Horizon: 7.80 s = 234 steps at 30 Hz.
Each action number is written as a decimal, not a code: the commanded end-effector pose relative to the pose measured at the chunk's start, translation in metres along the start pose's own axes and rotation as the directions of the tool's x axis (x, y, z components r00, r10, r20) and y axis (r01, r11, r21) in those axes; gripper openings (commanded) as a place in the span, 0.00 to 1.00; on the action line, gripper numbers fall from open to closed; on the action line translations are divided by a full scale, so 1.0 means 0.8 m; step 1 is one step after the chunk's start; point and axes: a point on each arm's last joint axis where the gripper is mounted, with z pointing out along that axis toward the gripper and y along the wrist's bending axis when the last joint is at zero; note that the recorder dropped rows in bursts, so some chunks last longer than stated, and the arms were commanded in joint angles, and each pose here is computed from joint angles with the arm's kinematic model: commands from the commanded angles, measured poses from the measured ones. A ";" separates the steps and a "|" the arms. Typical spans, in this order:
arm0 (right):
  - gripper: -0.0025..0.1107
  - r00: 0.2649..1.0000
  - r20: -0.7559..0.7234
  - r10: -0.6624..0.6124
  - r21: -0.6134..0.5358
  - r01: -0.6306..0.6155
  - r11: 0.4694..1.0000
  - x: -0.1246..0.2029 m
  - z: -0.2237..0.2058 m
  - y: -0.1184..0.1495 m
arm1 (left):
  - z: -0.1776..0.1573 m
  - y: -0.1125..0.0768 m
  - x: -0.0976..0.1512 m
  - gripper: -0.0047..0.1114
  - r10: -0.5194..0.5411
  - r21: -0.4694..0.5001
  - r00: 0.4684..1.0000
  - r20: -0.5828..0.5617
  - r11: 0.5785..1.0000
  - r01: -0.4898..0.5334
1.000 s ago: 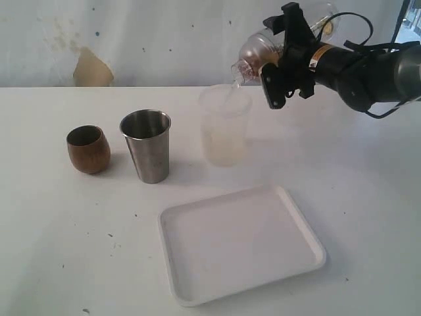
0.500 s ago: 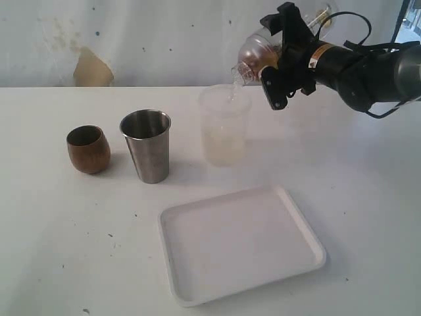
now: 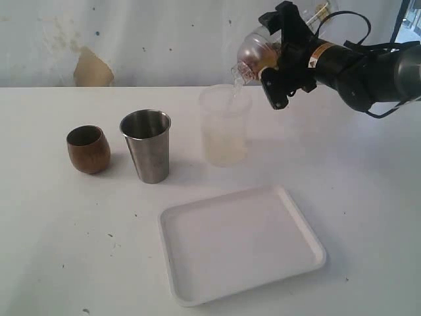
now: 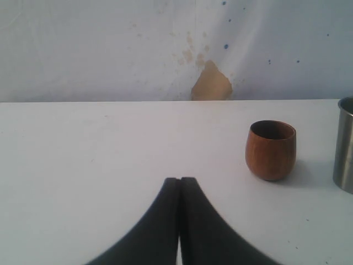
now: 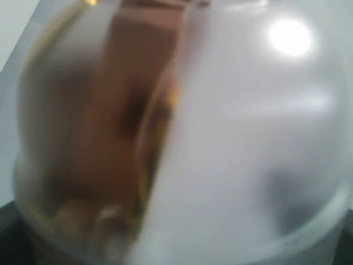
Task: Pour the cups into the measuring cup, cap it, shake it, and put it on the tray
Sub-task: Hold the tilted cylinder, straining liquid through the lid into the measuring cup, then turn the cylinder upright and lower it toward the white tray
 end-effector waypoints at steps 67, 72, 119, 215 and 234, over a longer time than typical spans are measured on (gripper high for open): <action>0.02 0.973 -0.055 -0.226 0.139 0.232 0.963 0.009 -0.004 -0.026 | 0.000 0.000 0.000 0.04 0.004 0.003 1.000 0.012 1.000 -0.005; 0.02 0.973 -0.055 -0.226 0.139 0.232 0.963 0.009 -0.004 -0.026 | 0.000 0.000 0.000 0.04 0.004 0.003 1.000 0.012 1.000 -0.005; 0.02 0.959 -0.069 -0.276 0.154 0.283 0.947 0.009 -0.005 -0.029 | 0.000 0.000 0.000 0.04 0.004 0.003 1.000 0.013 1.000 -0.005; 0.02 -0.473 -0.035 0.880 -0.423 -0.791 -0.442 -0.128 -0.237 -0.040 | 0.000 0.000 0.000 0.04 0.004 0.003 1.000 0.013 1.000 -0.005; 0.02 -0.334 0.033 0.942 -0.705 -0.676 -0.215 -0.241 -0.195 0.002 | 0.000 0.000 0.000 0.04 0.004 0.003 1.000 0.013 1.000 -0.005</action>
